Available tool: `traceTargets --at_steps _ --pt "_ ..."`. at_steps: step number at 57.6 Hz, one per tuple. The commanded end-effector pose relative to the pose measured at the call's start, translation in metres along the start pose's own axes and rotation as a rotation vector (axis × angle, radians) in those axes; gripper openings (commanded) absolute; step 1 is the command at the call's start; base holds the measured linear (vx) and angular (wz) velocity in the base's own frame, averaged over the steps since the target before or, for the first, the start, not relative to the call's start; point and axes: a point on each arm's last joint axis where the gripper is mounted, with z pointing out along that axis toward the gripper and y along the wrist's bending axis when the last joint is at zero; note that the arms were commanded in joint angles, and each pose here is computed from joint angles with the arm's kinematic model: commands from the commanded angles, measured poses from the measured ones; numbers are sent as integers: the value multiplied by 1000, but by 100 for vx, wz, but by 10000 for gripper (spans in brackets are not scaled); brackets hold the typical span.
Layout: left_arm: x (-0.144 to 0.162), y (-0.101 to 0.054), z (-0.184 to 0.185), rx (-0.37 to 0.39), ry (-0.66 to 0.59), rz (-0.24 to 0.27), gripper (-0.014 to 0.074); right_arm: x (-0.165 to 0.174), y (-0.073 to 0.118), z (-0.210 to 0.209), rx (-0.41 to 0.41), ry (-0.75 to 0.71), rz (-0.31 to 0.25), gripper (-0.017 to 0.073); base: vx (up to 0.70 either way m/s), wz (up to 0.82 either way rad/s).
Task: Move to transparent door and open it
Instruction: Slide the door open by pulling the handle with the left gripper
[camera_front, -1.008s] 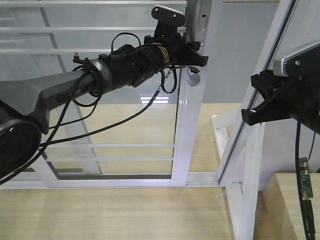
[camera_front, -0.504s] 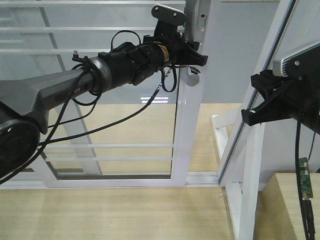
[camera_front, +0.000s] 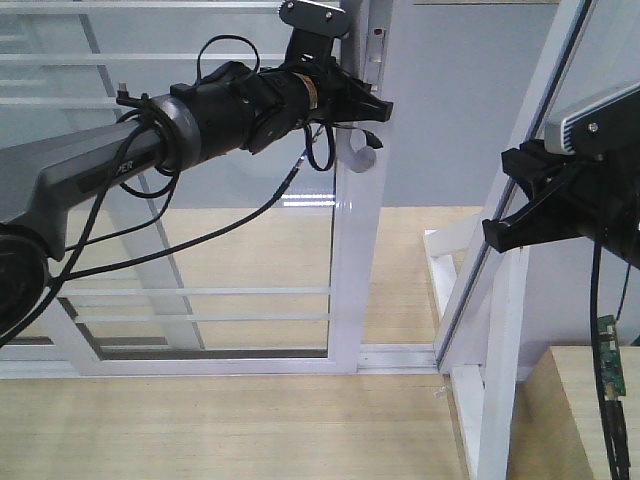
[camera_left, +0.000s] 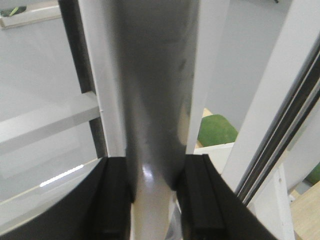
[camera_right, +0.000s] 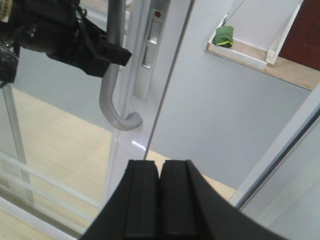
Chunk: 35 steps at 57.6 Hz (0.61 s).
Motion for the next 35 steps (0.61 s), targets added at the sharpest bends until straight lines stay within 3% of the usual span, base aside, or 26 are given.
traceTargets --at_steps 1,15,25,35 --pt "-52 34 -31 -43 -161 -17 0 -19 -6 -6 42 -122 -6 -1 0 0" --pt "-58 51 -38 -84 -161 -28 0 -19 -6 -6 41 -121 -6 -1 0 0" --pt "-62 65 -43 -124 -162 10 0 -19 -6 -6 41 -121 -6 -1 0 0" --pt "-68 81 -52 -160 -167 1 0 -19 -6 -6 42 -122 -4 -1 0 0"
